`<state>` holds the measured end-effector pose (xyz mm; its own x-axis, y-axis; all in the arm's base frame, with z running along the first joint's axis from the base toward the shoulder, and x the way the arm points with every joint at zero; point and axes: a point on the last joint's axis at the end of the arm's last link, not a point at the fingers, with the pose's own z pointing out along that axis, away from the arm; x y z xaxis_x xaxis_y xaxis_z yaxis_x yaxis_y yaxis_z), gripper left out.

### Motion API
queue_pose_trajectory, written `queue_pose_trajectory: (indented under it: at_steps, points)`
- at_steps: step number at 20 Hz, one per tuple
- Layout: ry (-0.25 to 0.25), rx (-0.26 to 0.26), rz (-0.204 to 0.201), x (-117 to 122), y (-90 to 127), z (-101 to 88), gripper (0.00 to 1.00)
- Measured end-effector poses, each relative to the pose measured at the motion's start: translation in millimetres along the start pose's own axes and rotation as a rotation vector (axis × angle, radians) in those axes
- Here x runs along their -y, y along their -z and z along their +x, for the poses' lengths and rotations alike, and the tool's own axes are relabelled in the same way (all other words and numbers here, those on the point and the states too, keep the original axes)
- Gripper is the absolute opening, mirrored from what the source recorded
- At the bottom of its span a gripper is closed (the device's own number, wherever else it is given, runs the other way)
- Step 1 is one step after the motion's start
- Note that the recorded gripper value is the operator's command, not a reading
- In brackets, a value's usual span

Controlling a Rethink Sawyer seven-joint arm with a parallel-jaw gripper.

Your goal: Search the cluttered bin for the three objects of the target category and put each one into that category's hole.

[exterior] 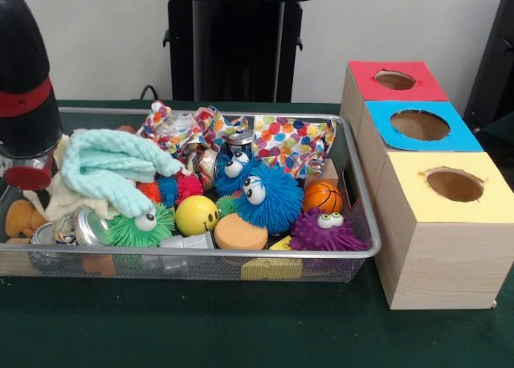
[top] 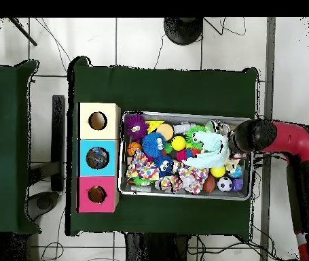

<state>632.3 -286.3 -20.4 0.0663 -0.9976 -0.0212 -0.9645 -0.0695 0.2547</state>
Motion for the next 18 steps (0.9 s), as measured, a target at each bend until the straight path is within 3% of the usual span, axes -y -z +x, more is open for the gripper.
queue_pose_trajectory:
  at_steps: [7, 18]
  points:
    - [-0.028, -0.016, 0.024, 8.3, 7.9, 15.2, 1.00]
    - [-0.031, -0.029, 0.032, 9.0, 16.9, 19.6, 1.00]
